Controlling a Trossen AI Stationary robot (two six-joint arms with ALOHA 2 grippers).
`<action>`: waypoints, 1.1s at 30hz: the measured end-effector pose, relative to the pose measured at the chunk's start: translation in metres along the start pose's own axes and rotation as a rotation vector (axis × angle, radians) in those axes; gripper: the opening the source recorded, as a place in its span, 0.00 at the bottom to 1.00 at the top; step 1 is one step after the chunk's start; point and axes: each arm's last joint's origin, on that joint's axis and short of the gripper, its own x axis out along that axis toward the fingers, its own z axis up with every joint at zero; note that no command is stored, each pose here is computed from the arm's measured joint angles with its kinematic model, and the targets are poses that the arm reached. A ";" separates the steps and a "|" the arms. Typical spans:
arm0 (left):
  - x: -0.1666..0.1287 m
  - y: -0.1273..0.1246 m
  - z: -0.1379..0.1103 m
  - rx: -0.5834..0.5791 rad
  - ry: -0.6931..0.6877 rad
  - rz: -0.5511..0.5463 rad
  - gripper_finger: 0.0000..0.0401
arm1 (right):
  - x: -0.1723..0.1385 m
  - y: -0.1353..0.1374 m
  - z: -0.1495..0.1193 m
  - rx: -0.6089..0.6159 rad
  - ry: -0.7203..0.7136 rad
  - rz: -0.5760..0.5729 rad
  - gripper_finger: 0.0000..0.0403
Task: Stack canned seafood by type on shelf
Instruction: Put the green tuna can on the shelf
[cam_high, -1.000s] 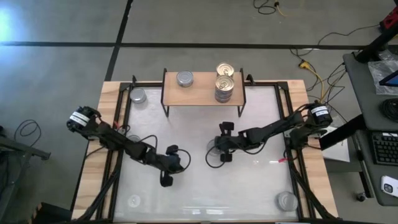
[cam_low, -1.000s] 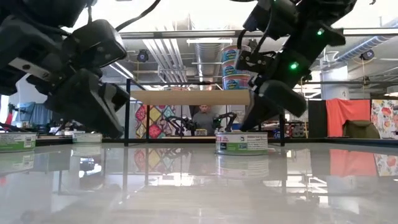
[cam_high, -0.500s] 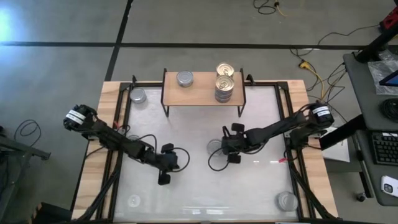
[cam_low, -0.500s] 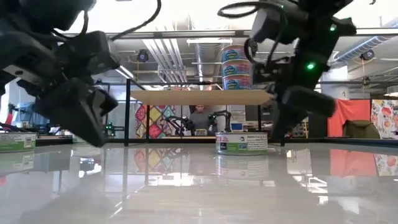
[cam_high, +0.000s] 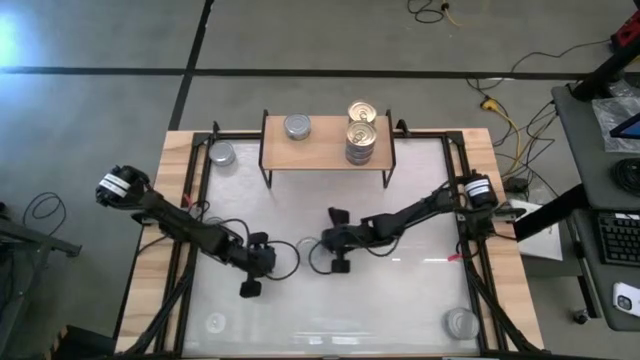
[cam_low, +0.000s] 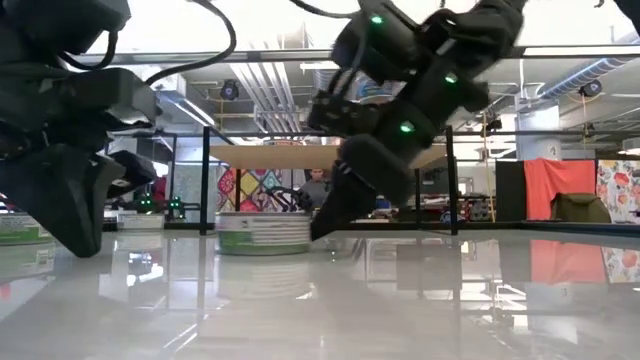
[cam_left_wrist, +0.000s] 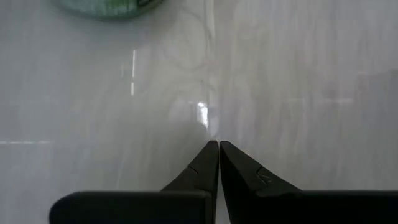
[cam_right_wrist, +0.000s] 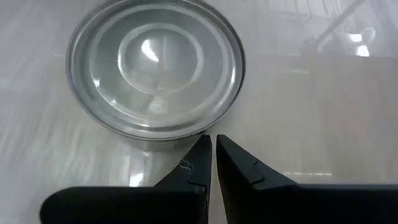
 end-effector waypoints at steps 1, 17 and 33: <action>-0.001 0.001 -0.001 0.016 0.012 0.005 0.00 | 0.002 0.000 0.005 -0.006 0.010 -0.001 0.04; -0.014 0.031 0.000 0.057 -0.048 0.181 0.25 | -0.024 0.023 0.028 0.108 0.294 0.102 0.09; 0.010 0.073 0.022 0.196 -0.128 0.001 0.60 | 0.007 0.070 0.028 0.208 0.045 0.031 0.41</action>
